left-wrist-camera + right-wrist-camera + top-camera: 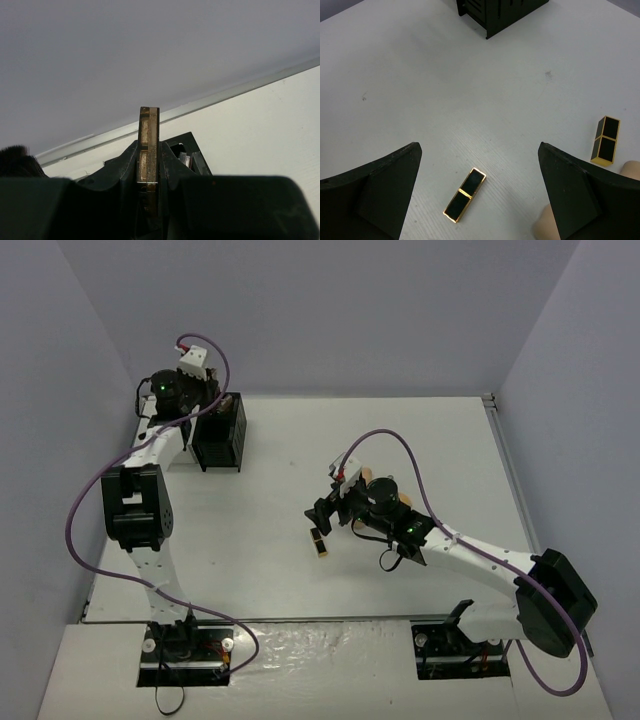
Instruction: Organize the makeup
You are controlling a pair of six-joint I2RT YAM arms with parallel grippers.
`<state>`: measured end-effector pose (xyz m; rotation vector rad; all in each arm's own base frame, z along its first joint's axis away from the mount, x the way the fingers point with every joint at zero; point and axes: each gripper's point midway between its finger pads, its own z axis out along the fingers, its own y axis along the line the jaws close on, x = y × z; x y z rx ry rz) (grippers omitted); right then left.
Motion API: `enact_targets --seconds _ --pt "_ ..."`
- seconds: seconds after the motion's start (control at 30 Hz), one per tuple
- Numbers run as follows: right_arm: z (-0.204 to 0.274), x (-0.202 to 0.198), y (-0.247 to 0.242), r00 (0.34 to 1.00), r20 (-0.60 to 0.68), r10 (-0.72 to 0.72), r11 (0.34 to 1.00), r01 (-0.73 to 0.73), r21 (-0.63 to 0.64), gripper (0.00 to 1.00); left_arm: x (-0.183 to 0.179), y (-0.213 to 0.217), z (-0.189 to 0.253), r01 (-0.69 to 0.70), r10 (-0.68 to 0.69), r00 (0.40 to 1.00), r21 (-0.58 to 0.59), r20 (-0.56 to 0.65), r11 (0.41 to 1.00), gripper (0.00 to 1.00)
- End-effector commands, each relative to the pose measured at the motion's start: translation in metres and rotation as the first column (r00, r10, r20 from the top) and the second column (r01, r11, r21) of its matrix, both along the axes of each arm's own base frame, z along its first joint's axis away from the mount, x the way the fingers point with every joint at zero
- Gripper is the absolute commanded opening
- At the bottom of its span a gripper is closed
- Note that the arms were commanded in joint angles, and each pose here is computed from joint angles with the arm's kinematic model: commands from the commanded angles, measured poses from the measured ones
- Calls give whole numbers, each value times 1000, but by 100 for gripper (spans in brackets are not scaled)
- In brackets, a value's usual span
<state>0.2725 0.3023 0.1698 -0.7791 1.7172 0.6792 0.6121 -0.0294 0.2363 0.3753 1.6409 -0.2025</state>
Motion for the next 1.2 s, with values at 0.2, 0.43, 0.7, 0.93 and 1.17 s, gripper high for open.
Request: enact_targets --seconds 0.2,0.43,0.7,0.93,1.17 --pt "29 4 6 997 77 15 997 -21 79 100 -8 -6 80 23 -18 980 -21 198 1000 38" --pt "41 1 2 997 82 11 996 -18 83 100 -38 -7 129 -34 62 973 -128 223 991 67" --pt "53 14 -28 983 28 -184 979 181 92 100 -127 -58 167 -181 202 976 -208 87 961 85" --pt "33 31 -87 866 -85 -493 866 498 42 100 -213 -109 120 -246 198 964 -314 -177 917 91" --pt "13 25 -138 731 -165 -662 734 677 60 100 -283 -173 46 -271 139 901 -284 -412 920 93"
